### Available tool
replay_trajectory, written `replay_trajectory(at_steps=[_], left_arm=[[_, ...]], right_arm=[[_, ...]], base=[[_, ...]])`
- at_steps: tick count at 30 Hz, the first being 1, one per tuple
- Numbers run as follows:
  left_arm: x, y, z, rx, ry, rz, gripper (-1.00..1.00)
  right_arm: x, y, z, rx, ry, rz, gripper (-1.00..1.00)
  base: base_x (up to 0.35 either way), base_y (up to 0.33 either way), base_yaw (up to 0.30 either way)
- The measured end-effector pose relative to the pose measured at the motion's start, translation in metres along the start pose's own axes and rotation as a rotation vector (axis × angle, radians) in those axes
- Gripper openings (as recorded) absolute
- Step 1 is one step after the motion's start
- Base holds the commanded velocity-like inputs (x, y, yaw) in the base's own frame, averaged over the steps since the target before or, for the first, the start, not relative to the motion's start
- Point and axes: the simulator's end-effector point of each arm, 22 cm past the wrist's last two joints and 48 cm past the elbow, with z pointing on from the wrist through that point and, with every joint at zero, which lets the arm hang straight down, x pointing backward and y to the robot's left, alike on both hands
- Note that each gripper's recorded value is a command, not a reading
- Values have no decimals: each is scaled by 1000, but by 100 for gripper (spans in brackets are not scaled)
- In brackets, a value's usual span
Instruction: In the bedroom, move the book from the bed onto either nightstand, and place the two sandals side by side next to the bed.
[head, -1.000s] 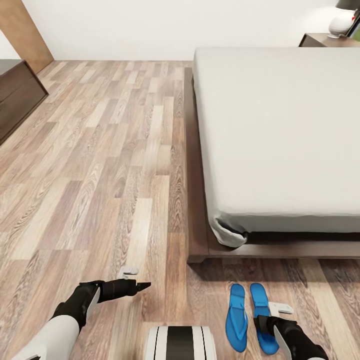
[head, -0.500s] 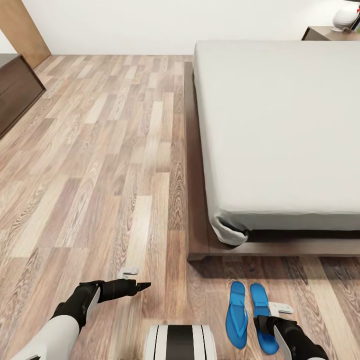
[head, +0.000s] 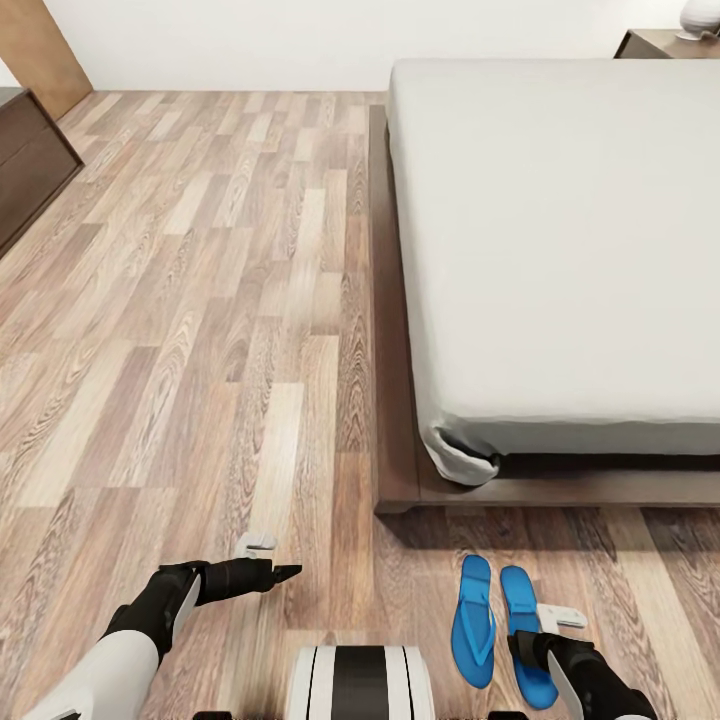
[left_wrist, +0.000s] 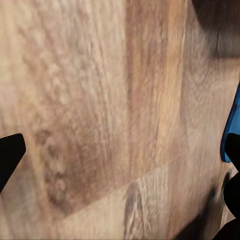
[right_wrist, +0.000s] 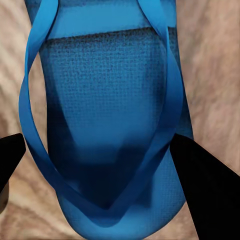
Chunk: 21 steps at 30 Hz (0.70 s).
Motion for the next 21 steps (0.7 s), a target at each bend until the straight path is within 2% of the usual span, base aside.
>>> replay_trajectory(at_steps=[21], left_arm=[[9,5,5,0,15,-13,100]], right_arm=[[3,1,5,-3,-4,6,-100]], base=[[0,0,0]])
